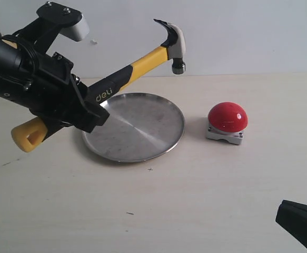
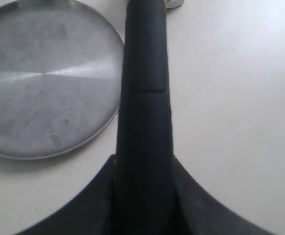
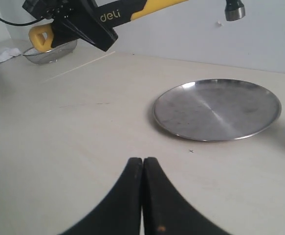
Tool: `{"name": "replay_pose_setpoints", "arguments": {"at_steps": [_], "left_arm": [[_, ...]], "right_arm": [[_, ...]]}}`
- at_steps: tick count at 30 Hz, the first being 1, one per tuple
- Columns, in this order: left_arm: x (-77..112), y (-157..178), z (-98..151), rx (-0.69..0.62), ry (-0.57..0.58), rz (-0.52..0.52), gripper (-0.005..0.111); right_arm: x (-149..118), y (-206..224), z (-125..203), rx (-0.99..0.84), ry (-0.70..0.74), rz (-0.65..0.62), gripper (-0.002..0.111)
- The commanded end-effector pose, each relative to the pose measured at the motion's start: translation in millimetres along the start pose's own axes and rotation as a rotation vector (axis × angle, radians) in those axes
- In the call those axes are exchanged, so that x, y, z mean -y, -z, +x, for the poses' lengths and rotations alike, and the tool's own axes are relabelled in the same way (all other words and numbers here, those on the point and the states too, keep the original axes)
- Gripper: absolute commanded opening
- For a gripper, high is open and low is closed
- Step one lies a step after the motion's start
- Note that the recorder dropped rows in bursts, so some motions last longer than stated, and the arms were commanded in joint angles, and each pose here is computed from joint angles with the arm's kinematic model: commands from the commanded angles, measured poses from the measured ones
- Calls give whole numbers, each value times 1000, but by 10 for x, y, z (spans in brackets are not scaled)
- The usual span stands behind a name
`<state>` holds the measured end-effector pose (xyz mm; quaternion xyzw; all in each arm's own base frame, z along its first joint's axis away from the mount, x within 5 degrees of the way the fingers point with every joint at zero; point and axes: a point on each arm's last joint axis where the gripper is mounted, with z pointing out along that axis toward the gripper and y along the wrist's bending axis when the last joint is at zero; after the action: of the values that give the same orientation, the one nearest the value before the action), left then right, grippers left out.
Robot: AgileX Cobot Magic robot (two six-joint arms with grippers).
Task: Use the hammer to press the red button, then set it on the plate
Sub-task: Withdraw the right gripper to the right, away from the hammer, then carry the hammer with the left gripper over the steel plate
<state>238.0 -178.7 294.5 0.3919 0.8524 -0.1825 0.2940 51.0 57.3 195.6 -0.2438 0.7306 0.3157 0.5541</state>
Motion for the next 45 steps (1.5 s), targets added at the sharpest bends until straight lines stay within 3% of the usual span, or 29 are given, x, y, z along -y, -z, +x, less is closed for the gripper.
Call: {"name": "replay_pose_setpoints", "arguments": {"at_steps": [1,6,17,29,30,34,41,45], "left_arm": [[7,106,-155,136,20,-28,0],[8,107,-166,148,30,-27,0],[-16,-92,-147,116,74,-2,0],[-40,-105,-189,162,82,-20,0],[-38,-105,-190,163,85,-18,0],[-39,-105,-192,165,79,-20,0],[-6,-108,-203,175,120,12,0],[120,-164,-208,157,93,45,0]], "right_arm": [[30,41,-8,41,-1,37,0],[97,234,-107,259,-7,175,0],[214,273,-125,300,-22,392,0],[216,273,-123,300,-30,395,0],[213,270,-120,303,-64,386,0],[200,272,-140,390,-426,308,0],[199,271,-139,393,-444,303,0],[198,270,-138,391,-444,302,0]]}}
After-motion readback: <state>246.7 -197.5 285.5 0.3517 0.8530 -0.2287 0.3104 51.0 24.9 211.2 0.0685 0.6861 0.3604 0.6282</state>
